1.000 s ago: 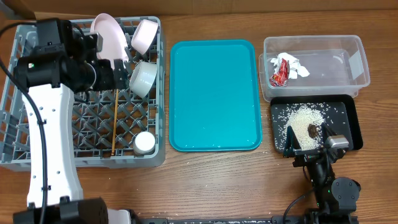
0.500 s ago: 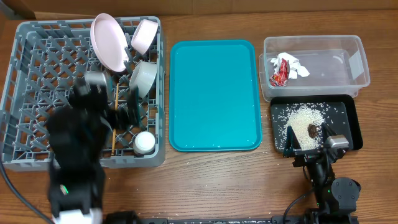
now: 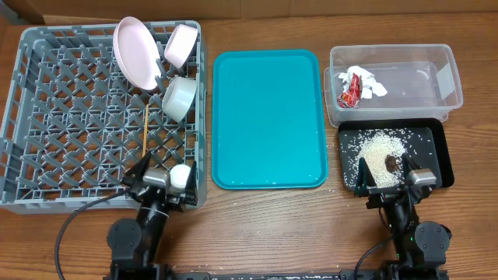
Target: Sort waste into correct bins and load items into the dishwasher
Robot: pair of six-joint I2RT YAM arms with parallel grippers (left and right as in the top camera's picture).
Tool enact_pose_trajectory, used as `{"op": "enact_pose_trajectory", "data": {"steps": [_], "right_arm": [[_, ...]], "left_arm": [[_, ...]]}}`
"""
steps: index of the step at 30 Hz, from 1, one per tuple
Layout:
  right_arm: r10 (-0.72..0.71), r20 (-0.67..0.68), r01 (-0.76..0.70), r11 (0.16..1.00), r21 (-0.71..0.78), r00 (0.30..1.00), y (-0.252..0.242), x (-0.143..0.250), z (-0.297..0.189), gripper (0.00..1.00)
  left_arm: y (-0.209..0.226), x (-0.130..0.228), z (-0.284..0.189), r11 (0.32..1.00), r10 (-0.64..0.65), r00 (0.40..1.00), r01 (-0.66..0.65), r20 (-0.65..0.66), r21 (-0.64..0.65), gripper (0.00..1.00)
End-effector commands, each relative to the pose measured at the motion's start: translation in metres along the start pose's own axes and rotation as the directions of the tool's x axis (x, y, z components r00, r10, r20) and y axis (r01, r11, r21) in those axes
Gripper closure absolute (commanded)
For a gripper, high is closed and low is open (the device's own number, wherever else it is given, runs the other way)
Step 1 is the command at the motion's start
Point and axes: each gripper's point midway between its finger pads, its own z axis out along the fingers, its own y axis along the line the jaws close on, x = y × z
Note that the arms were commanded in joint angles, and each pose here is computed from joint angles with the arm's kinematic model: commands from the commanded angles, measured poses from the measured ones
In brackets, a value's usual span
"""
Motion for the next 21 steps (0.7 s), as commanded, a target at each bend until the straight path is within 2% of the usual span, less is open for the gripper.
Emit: {"op": "enact_pose_trajectory", "data": {"steps": [1, 6, 10, 21], "right_arm": [[-0.004, 0.007, 0.004, 1.0, -0.002, 1.0, 0.0, 0.001, 0.0, 0.0], [-0.004, 0.007, 0.004, 1.0, -0.002, 1.0, 0.0, 0.001, 0.0, 0.0], [-0.004, 0.007, 0.004, 1.0, -0.002, 1.0, 0.0, 0.001, 0.0, 0.0], [-0.004, 0.007, 0.004, 1.0, -0.002, 1.0, 0.0, 0.001, 0.0, 0.0]], "left_arm": [[-0.005, 0.016, -0.001, 0.998, 0.064, 0.998, -0.064, 0.005, 0.015, 0.0], [-0.003, 0.034, -0.004, 0.998, 0.063, 0.997, -0.063, -0.043, 0.001, 0.0], [-0.003, 0.022, -0.006, 0.998, 0.056, 0.998, -0.056, 0.009, -0.008, 0.0], [-0.002, 0.023, -0.006, 0.998, 0.056, 0.998, -0.056, 0.006, -0.009, 0.0]]}}
